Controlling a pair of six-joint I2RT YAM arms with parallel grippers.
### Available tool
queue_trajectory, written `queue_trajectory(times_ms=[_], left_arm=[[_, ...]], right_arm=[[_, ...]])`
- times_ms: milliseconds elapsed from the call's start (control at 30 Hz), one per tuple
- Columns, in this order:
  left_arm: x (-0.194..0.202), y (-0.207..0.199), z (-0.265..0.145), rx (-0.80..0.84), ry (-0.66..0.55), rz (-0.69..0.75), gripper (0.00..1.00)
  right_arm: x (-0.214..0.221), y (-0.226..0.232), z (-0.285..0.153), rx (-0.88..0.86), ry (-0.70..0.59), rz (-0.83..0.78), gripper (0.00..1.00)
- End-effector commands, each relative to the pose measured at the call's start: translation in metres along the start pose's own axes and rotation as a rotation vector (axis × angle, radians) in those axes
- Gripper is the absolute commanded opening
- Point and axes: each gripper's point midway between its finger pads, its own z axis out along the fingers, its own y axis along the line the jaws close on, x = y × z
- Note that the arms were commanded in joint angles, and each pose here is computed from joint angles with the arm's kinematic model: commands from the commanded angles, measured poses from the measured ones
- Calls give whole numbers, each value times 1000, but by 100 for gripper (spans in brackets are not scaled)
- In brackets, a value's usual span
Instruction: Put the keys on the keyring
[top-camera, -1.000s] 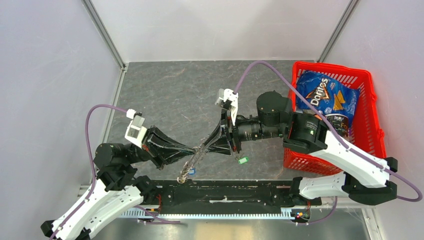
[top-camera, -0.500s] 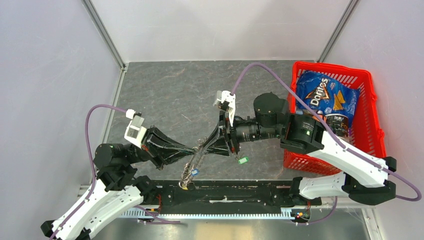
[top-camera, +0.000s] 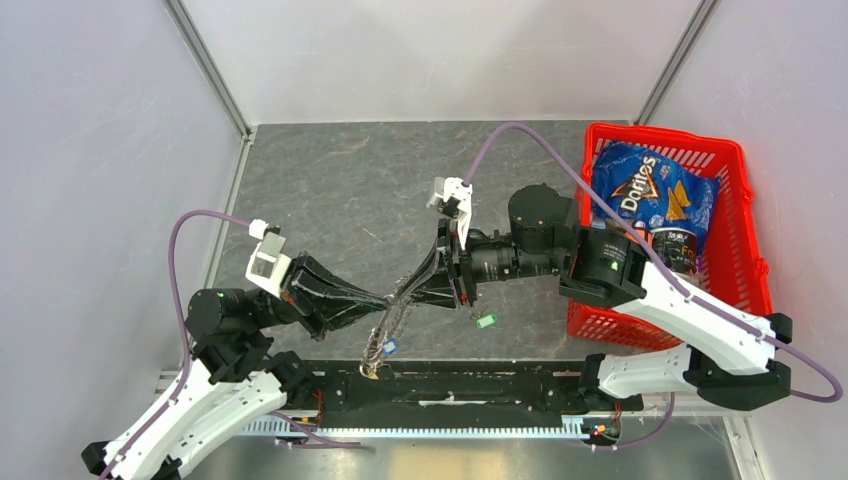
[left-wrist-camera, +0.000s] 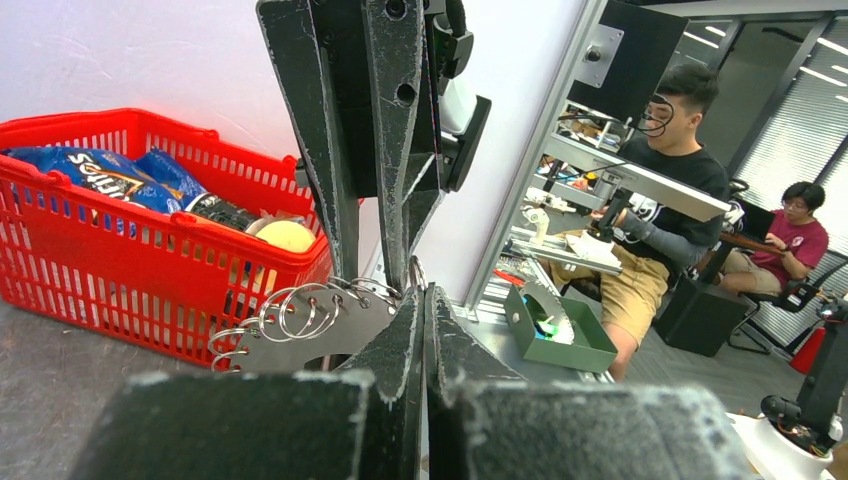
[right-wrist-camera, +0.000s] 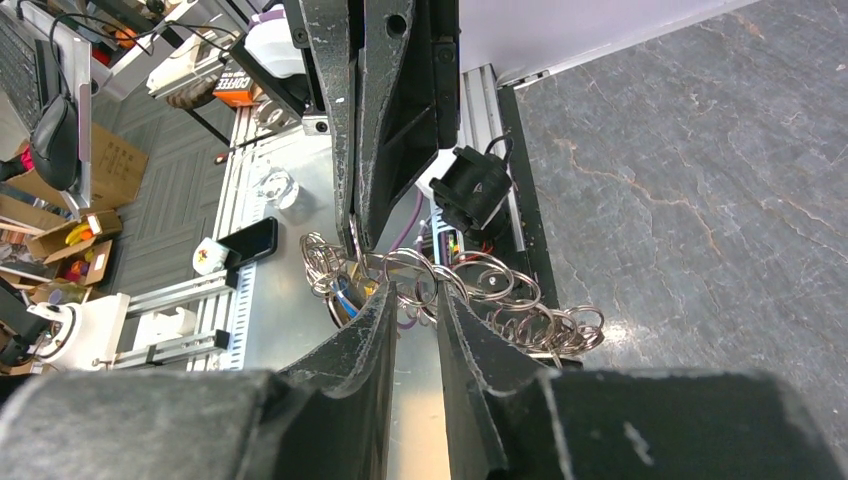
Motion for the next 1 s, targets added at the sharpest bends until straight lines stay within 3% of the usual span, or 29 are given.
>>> queue_trajectory(times_ms=[0, 300, 600, 967], left_arm=[[-16, -10, 1, 27, -60, 23, 2], [-17, -11, 0, 28, -61, 25, 2], [-15, -11, -1, 28, -57, 26, 2], [-14, -13, -6, 37, -84, 62, 2]], right_arm=[[-12, 4, 3, -18, -44, -12, 28], [-13, 4, 7, -28, -40, -9, 26], [-16, 6, 4, -33, -61, -19, 0], [-25, -1, -6, 24, -156, -39, 0]])
